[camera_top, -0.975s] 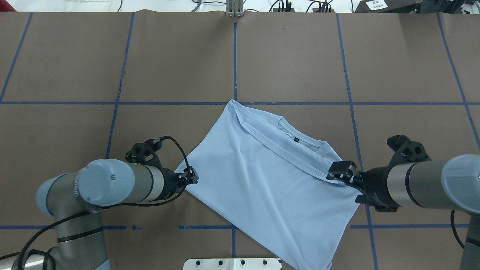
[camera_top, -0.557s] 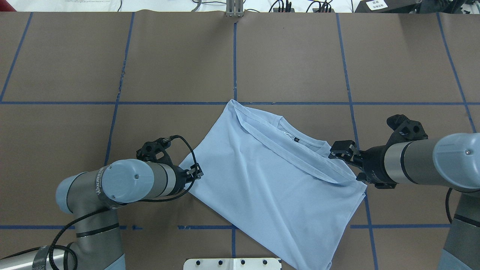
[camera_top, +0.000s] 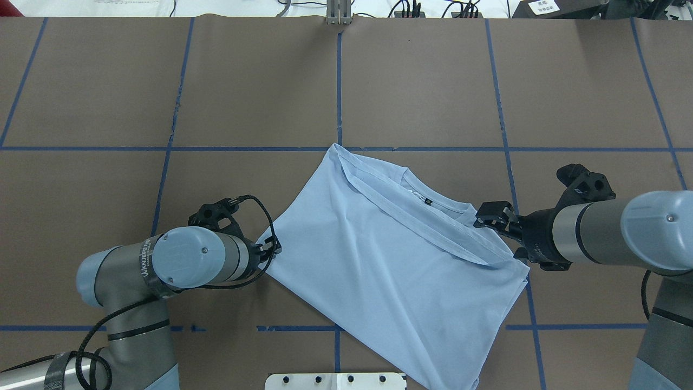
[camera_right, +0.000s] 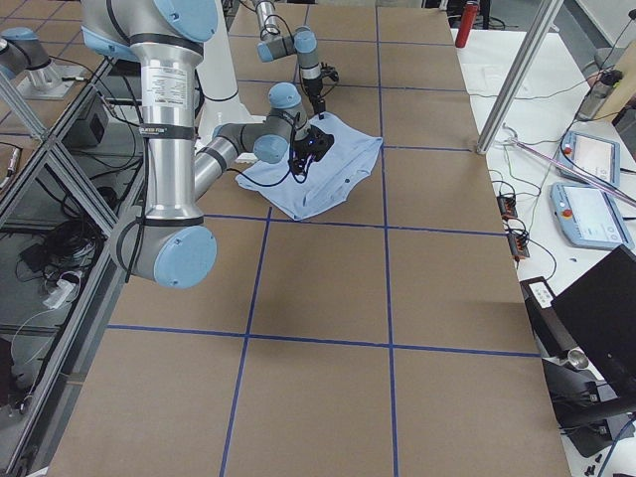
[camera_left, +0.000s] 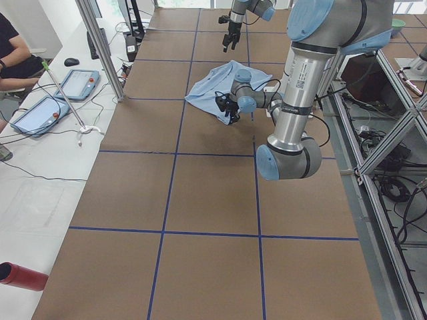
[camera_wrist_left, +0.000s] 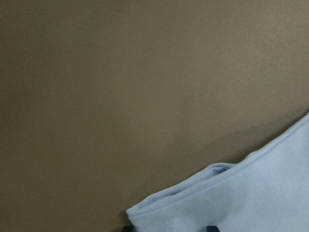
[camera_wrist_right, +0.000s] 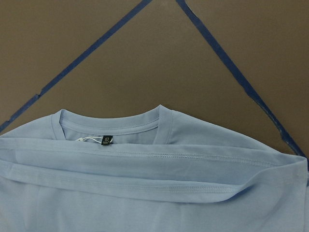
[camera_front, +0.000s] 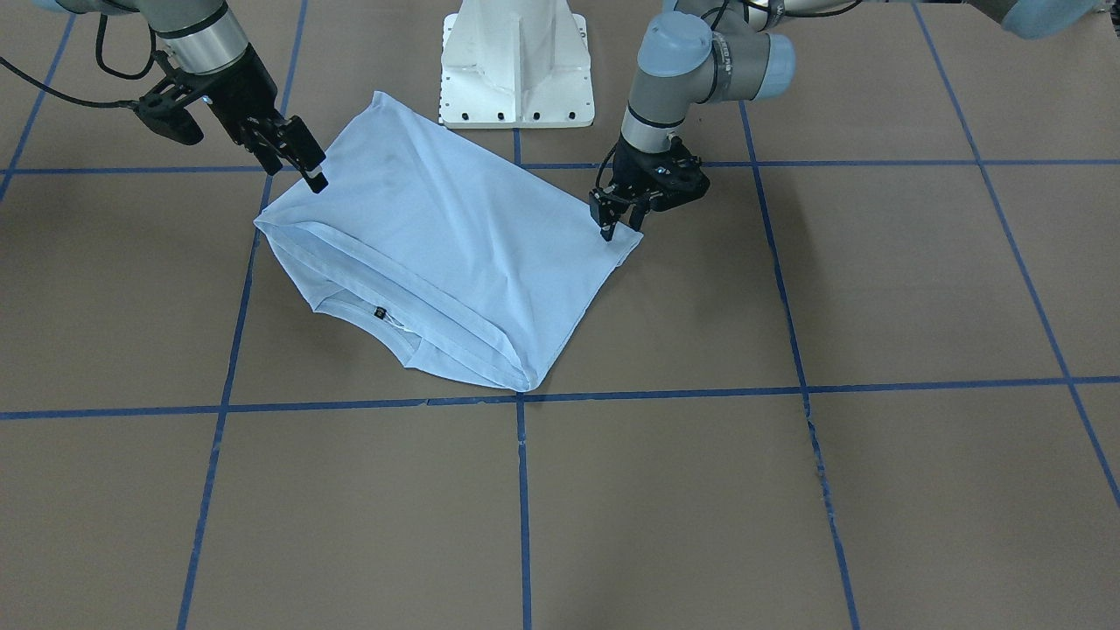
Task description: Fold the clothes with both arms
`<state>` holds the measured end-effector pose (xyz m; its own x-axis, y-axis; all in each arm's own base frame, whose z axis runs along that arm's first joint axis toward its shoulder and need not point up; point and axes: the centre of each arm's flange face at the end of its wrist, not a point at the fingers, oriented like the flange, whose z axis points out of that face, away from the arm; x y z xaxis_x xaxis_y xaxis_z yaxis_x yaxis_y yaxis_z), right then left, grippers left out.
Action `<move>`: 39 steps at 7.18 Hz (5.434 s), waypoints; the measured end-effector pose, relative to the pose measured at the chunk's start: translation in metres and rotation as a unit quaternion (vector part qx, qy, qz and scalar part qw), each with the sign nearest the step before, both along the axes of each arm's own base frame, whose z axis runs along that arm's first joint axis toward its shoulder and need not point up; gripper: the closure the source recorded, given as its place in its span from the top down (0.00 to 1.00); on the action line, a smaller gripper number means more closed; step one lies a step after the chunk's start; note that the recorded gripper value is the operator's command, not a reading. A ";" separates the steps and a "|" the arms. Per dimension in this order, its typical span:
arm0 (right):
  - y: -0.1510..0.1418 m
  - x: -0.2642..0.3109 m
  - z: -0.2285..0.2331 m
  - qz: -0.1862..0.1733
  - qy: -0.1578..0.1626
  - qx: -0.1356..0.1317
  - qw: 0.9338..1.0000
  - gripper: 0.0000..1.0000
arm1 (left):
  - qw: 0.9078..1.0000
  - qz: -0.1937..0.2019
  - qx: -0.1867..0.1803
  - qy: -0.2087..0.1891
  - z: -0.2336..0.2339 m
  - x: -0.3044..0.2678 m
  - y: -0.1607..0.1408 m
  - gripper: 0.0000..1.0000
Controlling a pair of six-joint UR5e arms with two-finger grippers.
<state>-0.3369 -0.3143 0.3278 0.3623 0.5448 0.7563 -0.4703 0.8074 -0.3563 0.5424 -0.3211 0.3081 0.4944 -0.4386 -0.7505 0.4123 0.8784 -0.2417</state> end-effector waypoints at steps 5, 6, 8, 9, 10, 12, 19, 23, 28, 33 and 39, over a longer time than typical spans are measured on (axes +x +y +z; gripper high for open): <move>-0.001 0.000 0.000 0.003 0.001 0.001 1.000 1.00 | 1.000 0.002 0.022 -0.008 -0.014 -0.023 -0.016 0.00; -0.001 0.000 0.000 0.004 0.000 0.002 1.000 1.00 | 0.999 0.006 0.034 -0.018 -0.015 -0.031 -0.023 0.35; -0.002 0.000 -0.003 0.005 -0.002 0.004 1.000 1.00 | 0.999 0.008 0.037 -0.030 -0.009 -0.032 -0.028 0.58; -0.002 -0.001 -0.004 0.006 -0.003 0.004 1.000 1.00 | 0.999 0.009 0.033 -0.032 -0.007 -0.028 -0.026 0.58; -0.003 -0.001 -0.005 0.006 -0.003 0.004 1.000 1.00 | 0.999 0.007 0.029 -0.028 -0.008 -0.026 -0.025 0.58; -0.003 -0.001 -0.006 0.006 -0.004 0.005 1.000 1.00 | 0.999 0.008 0.023 -0.027 -0.006 -0.019 -0.020 0.58; -0.003 -0.001 -0.005 0.006 -0.004 0.003 1.000 1.00 | 0.999 0.026 0.011 -0.036 0.006 -0.004 -0.013 0.00; -0.003 -0.003 -0.002 0.005 -0.001 0.000 1.000 1.00 | 0.999 0.035 0.011 -0.025 -0.006 -0.011 -0.009 0.00; -0.010 -0.013 -0.022 0.009 -0.022 0.010 1.000 1.00 | 0.992 -0.012 0.123 -0.018 -0.030 -0.072 -0.209 0.00; -0.023 -0.045 -0.040 0.005 -0.034 0.017 0.999 1.00 | 0.984 -0.059 0.166 0.016 -0.054 -0.043 -0.356 0.50; 0.024 -0.169 -0.034 -0.131 0.082 0.157 0.976 0.73 | 0.984 -0.018 0.162 0.065 -0.050 -0.106 -0.273 0.50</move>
